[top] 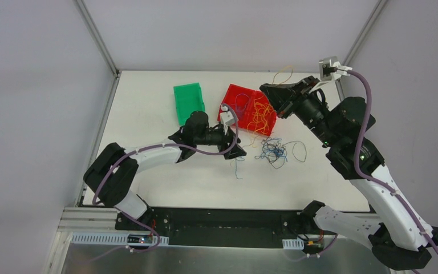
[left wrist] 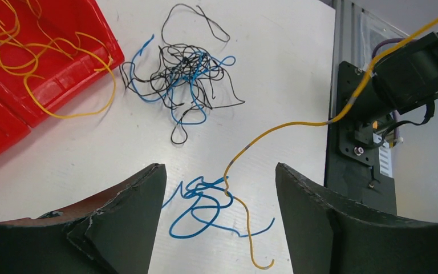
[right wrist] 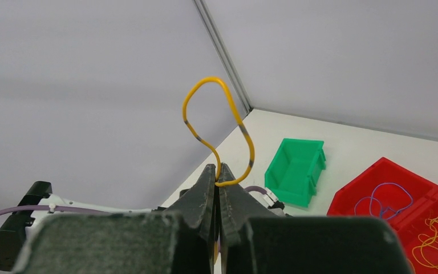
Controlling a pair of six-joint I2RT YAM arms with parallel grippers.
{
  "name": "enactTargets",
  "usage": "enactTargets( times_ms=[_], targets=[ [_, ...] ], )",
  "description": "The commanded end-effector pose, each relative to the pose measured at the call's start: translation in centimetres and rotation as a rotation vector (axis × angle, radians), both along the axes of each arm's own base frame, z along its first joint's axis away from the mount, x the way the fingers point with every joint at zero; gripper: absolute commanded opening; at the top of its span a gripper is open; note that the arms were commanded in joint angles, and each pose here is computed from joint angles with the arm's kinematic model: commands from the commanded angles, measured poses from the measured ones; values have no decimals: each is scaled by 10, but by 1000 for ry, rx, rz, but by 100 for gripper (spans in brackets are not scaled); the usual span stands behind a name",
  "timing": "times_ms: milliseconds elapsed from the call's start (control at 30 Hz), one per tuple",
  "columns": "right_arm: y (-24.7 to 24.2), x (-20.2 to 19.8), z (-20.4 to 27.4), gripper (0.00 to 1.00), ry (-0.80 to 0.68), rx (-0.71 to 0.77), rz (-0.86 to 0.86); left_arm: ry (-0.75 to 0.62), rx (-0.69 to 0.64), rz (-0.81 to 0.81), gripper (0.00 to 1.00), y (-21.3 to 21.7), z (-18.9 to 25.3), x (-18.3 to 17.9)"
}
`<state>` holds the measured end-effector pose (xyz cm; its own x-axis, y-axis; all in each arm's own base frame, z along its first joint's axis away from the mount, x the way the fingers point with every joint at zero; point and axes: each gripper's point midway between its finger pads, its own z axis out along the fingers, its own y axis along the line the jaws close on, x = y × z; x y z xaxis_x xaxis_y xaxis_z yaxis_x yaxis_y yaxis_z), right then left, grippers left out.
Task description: Untangle the cables
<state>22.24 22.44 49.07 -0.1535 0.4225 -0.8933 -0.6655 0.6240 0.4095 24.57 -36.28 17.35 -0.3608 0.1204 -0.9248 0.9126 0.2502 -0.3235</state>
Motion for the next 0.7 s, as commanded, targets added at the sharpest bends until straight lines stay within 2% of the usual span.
enactTargets(
  times_ms=[0, 67, 100, 133, 200, 333, 433, 467, 600, 667],
  targets=[
    [-12, -8, 36, 0, -66, 70, -22, -53, -41, -78, 72, -16, 13, -1],
    [-13, -8, 37, 0, -67, 72, -19, -49, -36, -83, 70, -19, 10, -1],
    [-13, -9, 37, 0, -68, 74, -21, -47, -36, -85, 59, -21, 10, 0],
    [-14, -8, 38, 0, -68, 74, -26, -41, -31, -84, 45, -22, 9, 1],
    [-17, -8, 39, 0, -72, 76, -38, -17, -8, -88, 27, -24, 4, 4],
    [-20, -10, 42, 0, -77, 80, -42, 9, 0, -100, 23, -28, 0, 4],
    [-21, -10, 35, 0, -69, 69, -48, -2, -18, -105, 9, -28, 9, 3],
    [-22, -8, 30, 0, -66, 60, -58, -5, -25, -105, 0, -28, 14, 2],
    [-29, 5, -6, 0, -28, -7, -135, -38, -56, -89, 0, -20, 36, -4],
    [-28, 16, -44, 0, 19, -76, -174, -61, -66, -58, 0, -12, 49, -6]
  ],
)
